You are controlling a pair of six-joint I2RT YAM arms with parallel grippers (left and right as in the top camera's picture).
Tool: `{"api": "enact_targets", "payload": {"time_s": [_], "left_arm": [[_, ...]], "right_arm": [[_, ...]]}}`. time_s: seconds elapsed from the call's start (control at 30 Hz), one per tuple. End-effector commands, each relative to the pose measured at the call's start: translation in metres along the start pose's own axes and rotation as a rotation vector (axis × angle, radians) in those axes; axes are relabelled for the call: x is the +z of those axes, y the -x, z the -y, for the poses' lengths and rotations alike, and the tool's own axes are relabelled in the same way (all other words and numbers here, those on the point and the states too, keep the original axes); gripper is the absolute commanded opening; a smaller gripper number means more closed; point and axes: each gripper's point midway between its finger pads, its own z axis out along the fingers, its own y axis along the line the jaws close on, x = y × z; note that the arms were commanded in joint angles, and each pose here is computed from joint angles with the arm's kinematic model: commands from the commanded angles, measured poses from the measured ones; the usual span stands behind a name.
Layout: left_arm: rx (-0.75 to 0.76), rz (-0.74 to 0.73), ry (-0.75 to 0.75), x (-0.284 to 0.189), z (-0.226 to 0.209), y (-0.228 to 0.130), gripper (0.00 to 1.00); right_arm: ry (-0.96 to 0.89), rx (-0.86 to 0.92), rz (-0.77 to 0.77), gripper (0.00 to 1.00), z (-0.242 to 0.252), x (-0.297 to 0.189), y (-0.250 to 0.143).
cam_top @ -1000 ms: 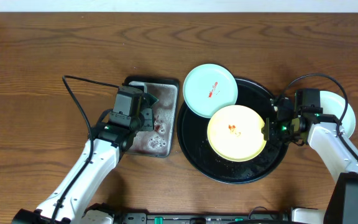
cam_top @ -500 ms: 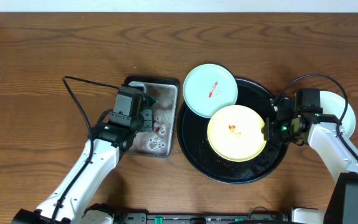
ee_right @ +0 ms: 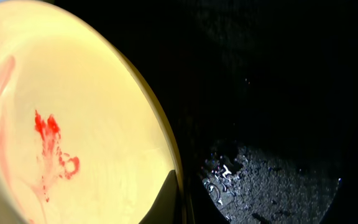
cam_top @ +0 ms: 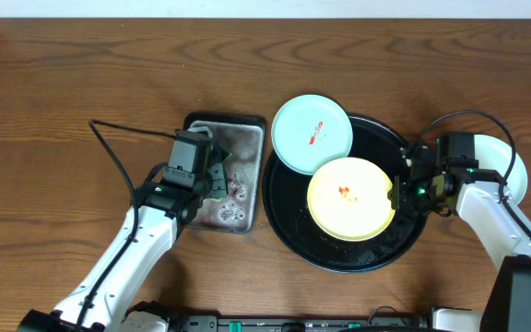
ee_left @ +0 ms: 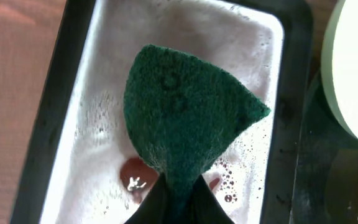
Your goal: Clean dirty plates on tray and stack at the side
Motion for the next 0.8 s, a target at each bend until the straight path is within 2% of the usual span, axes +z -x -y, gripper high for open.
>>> {"api": "enact_targets", "payload": {"time_s": [0.0,0.37,0.53,0.6,0.77], "left_arm": [[-0.060,0.006,-0.002,-0.002,0.005,0.000,0.08],[-0.033,0.006,-0.022,-0.002,0.015,-0.003,0.07],[0.037,0.006,-0.055,-0.003,0.031,-0.007,0.07],[0.087,0.014,-0.093,-0.005,0.047,-0.010,0.07],[0.232,0.049,-0.355,-0.022,0.128,-0.023,0.07]], "right_arm": [[0.006,-0.013,-0.029,0.01,-0.001,0.006,-0.010],[0.003,0.002,-0.070,0.01,0.000,0.007,-0.022],[0.002,0.017,-0.110,0.01,0.000,0.007,-0.033],[0.002,0.016,-0.106,0.01,0.000,0.007,-0.032],[0.002,0.029,-0.122,0.01,0.000,0.007,-0.036]]}}
